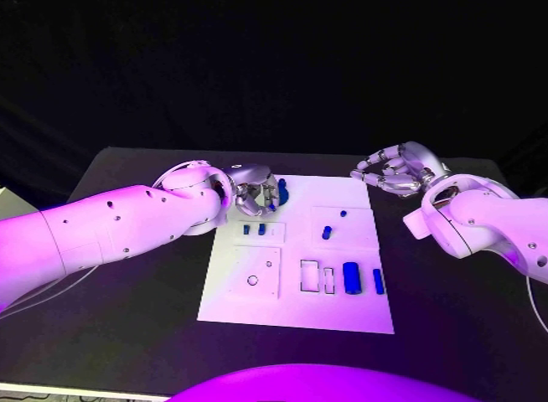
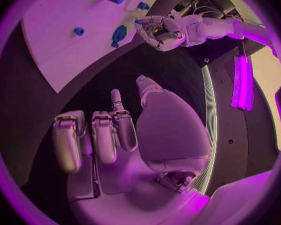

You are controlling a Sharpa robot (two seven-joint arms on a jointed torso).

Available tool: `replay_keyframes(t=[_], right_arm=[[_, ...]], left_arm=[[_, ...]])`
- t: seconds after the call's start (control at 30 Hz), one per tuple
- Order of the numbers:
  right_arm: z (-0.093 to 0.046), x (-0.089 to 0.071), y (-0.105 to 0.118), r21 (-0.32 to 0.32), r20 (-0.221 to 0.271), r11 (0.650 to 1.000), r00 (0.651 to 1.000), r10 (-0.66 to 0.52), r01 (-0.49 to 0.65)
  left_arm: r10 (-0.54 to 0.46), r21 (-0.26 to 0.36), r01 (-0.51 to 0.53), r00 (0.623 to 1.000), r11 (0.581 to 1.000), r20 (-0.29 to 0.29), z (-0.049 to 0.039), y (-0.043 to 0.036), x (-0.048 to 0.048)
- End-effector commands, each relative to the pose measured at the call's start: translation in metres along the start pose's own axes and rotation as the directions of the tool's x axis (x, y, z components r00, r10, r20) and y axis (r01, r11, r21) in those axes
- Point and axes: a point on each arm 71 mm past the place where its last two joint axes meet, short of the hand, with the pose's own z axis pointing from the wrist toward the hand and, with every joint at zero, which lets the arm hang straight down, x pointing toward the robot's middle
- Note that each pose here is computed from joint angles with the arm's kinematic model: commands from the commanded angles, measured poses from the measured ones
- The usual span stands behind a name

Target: Assemble the parts on the task board

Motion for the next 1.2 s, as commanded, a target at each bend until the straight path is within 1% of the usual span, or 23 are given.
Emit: replay_keyframes(t=[0.03,0.2,0.3,0.37,0.7,0.9,1.2], right_arm=[[0.000,0.000,0.001,-0.015,-0.004,1.000,1.000,-0.009,0.009],[0.000,0.000,0.000,-0.013,-0.004,1.000,1.000,-0.009,0.009],[0.000,0.000,0.000,-0.013,-0.004,1.000,1.000,-0.009,0.009],[0.000,0.000,0.000,-0.013,-0.004,1.000,1.000,-0.009,0.009],[0.000,0.000,0.001,-0.013,-0.005,1.000,1.000,-0.010,0.010],[0.000,0.000,0.001,-0.014,-0.005,1.000,1.000,-0.010,0.010],[0.000,0.000,0.001,-0.013,-0.005,1.000,1.000,-0.010,0.010]], left_arm=[[-0.062,0.001,0.062,0.998,0.998,-0.003,-0.0058,0.0039,-0.0032],[-0.065,-0.037,0.065,0.998,0.997,-0.017,-0.0132,0.0175,-0.0060],[-0.063,-0.051,0.061,0.998,0.997,-0.023,-0.0149,0.0228,-0.0064],[-0.061,-0.057,0.059,0.998,0.997,-0.027,-0.0153,0.0249,-0.0063],[-0.043,-0.074,0.039,0.997,0.996,-0.062,-0.0109,0.0276,-0.0017],[-0.044,-0.088,0.037,0.996,0.995,-0.076,-0.0087,0.0312,0.0001],[-0.043,-0.094,0.034,0.994,0.995,-0.097,-0.0078,0.0314,0.0021]])
